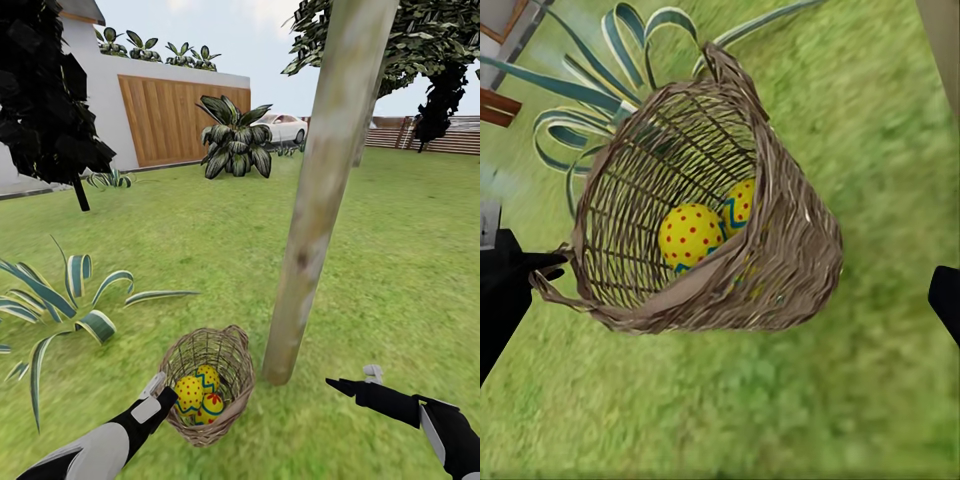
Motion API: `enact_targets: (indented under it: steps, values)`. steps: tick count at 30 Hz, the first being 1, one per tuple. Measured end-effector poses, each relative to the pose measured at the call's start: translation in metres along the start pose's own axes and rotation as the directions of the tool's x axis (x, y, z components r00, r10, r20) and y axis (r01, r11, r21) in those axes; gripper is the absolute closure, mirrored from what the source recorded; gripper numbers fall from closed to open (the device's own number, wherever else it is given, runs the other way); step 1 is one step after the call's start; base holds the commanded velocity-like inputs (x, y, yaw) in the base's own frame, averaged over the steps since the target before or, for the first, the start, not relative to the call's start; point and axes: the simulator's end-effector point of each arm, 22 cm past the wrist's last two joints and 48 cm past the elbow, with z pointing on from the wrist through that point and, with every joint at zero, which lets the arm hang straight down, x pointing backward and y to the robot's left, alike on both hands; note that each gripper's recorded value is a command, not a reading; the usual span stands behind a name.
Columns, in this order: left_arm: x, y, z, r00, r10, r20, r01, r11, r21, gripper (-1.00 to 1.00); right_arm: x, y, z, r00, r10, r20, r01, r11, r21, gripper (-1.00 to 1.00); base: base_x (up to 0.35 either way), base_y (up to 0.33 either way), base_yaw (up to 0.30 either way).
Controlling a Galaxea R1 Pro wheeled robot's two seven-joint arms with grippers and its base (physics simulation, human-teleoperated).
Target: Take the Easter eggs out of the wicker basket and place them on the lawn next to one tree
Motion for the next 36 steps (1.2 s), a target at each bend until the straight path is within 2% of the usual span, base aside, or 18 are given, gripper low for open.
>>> enact_targets:
  steps: [36]
  values:
    - [0.036, 0.026, 0.057, 1.0, 0.002, -0.012, -0.002, 1.0, 0.005, 1.0, 0.05, -0.045, 0.026, 1.0, -0.005, -0.01, 0.005, 1.0, 0.005, -1.0, 0.0, 0.0, 0.0]
